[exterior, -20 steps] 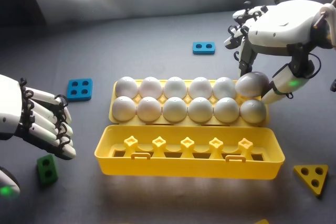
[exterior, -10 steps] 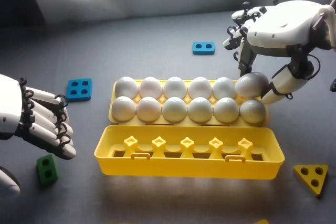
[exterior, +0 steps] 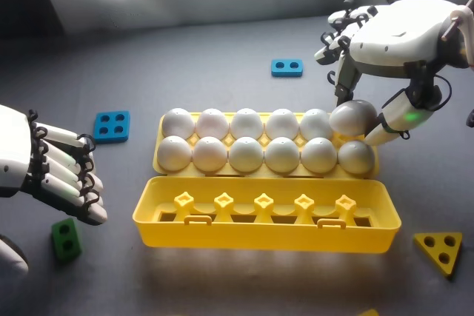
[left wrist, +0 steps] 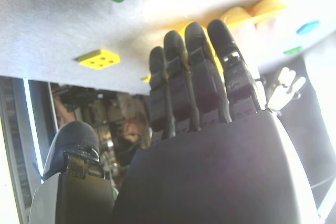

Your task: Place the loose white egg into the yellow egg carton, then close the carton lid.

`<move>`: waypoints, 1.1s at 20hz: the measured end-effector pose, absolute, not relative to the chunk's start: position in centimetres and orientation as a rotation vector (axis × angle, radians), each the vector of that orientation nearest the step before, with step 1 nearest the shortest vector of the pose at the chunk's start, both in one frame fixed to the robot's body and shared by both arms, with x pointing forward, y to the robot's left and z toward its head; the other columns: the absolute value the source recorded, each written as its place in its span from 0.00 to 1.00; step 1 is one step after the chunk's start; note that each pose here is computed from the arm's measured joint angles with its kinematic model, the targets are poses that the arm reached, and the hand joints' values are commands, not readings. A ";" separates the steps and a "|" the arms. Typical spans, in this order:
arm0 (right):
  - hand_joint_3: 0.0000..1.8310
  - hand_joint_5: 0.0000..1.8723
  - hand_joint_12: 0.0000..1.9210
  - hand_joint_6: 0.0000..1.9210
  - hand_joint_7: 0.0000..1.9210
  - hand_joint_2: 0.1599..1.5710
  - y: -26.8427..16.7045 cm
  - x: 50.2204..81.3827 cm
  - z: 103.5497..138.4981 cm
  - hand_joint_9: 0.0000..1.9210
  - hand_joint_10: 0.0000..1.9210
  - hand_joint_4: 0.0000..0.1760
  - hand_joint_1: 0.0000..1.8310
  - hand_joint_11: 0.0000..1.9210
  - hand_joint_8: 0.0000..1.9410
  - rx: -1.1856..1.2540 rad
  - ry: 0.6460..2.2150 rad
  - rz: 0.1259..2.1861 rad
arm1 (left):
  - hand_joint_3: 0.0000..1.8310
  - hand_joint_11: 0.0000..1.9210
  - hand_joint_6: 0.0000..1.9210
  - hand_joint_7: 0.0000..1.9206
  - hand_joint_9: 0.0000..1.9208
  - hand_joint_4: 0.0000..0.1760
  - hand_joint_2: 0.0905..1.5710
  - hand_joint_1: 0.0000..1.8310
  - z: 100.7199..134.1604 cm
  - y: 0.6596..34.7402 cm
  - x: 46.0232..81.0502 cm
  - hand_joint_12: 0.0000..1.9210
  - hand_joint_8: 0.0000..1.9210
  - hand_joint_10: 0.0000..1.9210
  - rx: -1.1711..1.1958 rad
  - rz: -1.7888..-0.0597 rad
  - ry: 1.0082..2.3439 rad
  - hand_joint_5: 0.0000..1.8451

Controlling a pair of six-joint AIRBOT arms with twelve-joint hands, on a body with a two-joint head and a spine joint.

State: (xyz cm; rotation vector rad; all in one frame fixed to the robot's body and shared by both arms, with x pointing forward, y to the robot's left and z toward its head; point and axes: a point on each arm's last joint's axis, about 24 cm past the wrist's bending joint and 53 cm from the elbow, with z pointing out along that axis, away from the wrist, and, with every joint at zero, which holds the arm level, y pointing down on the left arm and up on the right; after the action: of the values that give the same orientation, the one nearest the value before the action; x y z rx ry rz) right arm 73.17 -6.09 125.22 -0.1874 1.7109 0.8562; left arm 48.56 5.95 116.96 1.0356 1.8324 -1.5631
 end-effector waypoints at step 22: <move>0.00 0.10 0.03 0.00 0.08 0.53 -6.0 72.5 125.6 0.04 0.00 0.00 0.19 0.03 0.00 -0.217 1.688 0.854 | 0.00 0.00 0.00 0.26 0.23 0.00 0.74 0.00 117.0 5.9 48.6 0.49 0.00 0.00 1.030 -1.565 1.838 0.23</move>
State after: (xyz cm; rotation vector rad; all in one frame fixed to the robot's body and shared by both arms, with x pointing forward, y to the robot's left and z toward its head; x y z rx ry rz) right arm 72.49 -5.98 125.56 -0.2170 1.6881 0.8537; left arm 48.60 5.94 116.95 1.0296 1.8376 -1.5648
